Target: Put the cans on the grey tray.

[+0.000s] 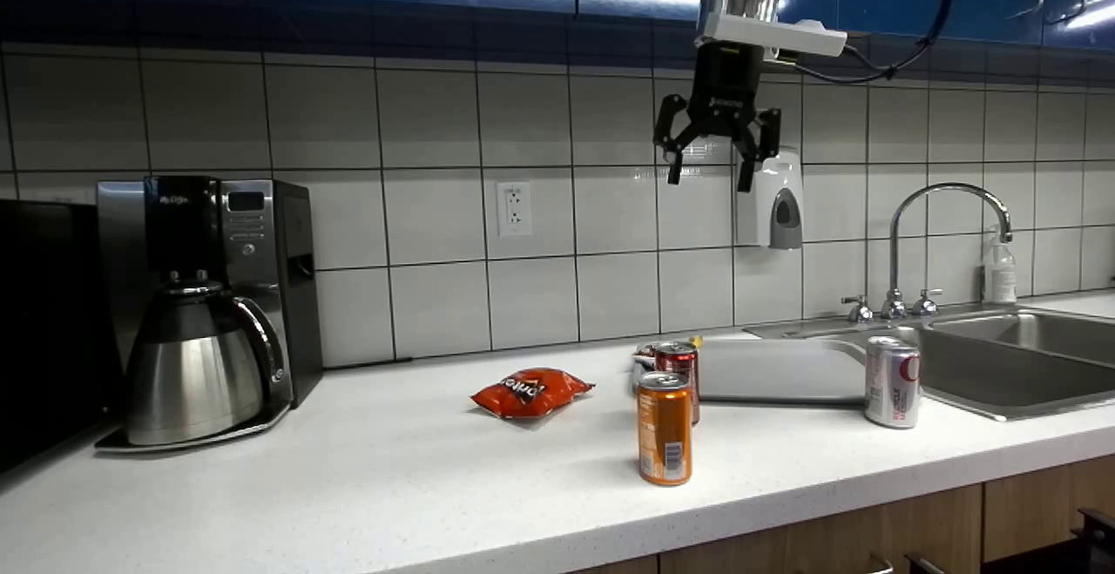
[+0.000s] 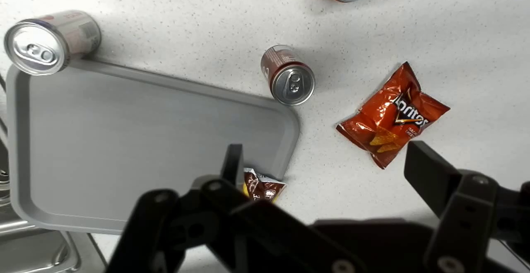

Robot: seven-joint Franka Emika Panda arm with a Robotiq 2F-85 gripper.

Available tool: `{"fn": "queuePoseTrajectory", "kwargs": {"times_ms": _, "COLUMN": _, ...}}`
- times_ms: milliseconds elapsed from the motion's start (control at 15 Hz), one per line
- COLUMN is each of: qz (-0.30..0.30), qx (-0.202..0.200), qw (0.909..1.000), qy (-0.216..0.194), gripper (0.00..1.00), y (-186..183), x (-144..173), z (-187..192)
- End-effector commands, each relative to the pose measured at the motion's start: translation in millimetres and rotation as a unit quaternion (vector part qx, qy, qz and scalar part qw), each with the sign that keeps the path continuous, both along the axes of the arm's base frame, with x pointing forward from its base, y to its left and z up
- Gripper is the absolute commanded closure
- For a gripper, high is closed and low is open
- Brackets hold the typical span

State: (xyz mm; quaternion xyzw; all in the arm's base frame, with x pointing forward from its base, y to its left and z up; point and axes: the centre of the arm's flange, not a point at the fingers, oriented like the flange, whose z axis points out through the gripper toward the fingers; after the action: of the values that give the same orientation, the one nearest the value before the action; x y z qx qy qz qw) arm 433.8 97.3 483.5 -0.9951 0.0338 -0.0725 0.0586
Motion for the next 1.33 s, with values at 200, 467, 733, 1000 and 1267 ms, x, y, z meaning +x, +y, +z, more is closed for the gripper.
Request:
{"fn": "queuePoseTrajectory", "kwargs": {"times_ms": 200, "qz": 0.0, "qx": 0.0, "qw": 1.0, "qy": 0.0, "gripper": 0.0, "y": 0.0, "x": 0.0, "z": 0.0}}
{"fn": "queuePoseTrajectory", "kwargs": {"times_ms": 467, "qz": 0.0, "qx": -0.007, "qw": 1.0, "qy": -0.004, "gripper": 0.0, "y": 6.8, "x": 5.5, "z": -7.1}}
{"fn": "queuePoseTrajectory", "kwargs": {"times_ms": 733, "qz": 0.004, "qx": -0.013, "qw": 0.9998, "qy": -0.014, "gripper": 0.0, "y": 16.5, "x": 16.6, "z": -18.4}}
{"fn": "queuePoseTrajectory", "kwargs": {"times_ms": 1000, "qz": 0.019, "qx": -0.025, "qw": 0.9994, "qy": -0.015, "gripper": 0.0, "y": 26.1, "x": 26.3, "z": -37.4}}
{"fn": "queuePoseTrajectory", "kwargs": {"times_ms": 1267, "qz": 0.036, "qx": -0.031, "qw": 0.9988, "qy": -0.009, "gripper": 0.0, "y": 30.3, "x": 36.3, "z": -60.1}}
